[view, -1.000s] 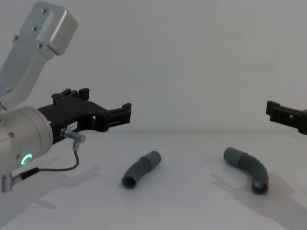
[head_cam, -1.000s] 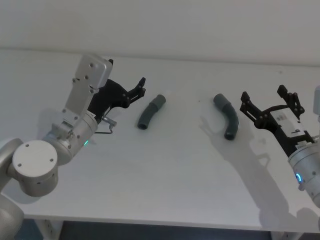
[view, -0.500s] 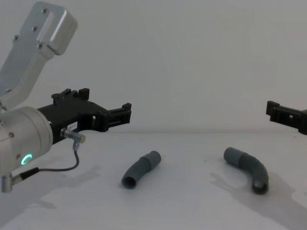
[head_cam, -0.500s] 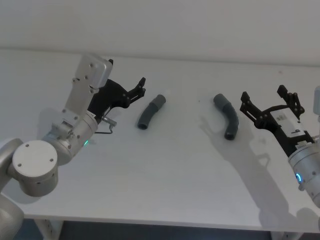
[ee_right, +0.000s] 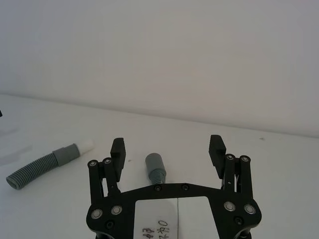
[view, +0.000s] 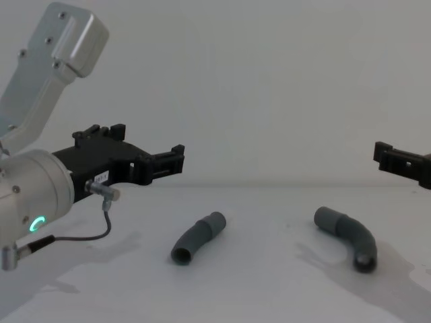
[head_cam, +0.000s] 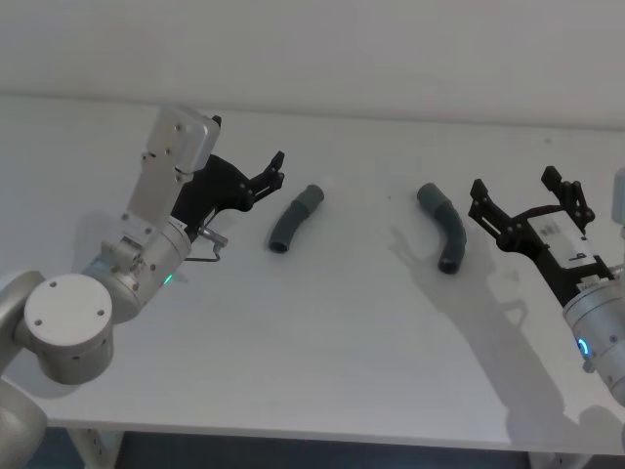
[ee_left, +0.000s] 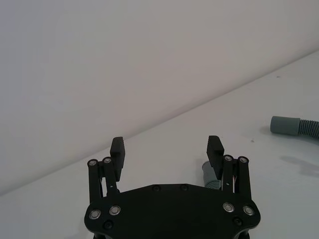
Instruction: Use both hands to pick up one end of the pipe from the table, align the ends, and insert them.
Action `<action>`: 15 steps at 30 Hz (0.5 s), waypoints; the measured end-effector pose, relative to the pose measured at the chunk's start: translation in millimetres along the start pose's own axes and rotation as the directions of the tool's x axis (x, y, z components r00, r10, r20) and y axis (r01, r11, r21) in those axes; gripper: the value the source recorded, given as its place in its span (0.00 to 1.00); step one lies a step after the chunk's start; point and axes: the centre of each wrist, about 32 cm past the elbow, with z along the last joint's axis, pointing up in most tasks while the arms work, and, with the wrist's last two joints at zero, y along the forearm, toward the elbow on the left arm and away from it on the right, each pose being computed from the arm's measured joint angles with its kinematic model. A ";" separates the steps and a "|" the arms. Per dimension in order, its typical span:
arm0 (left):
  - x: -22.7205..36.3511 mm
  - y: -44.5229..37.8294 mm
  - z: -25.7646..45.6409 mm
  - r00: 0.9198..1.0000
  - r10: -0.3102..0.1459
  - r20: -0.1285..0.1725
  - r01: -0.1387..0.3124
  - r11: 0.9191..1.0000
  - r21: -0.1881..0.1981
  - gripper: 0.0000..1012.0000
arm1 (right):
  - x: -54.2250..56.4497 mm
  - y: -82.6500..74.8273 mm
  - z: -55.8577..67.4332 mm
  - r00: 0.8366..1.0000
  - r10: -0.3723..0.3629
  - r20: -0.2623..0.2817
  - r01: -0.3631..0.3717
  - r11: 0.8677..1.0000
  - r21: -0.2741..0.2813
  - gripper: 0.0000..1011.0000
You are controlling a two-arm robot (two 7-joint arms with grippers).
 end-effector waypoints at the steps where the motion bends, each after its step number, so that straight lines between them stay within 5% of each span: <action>1: 0.0 0.0 0.0 1.000 0.000 0.000 0.000 1.000 0.000 0.99 | 0.0 0.0 0.0 1.000 0.000 0.000 0.000 1.000 0.000 0.99; 15: 6.9 -6.4 8.9 0.996 -0.082 -0.045 0.084 0.995 0.059 0.99 | 0.0 0.0 0.0 1.000 0.000 0.000 0.000 1.000 0.000 0.99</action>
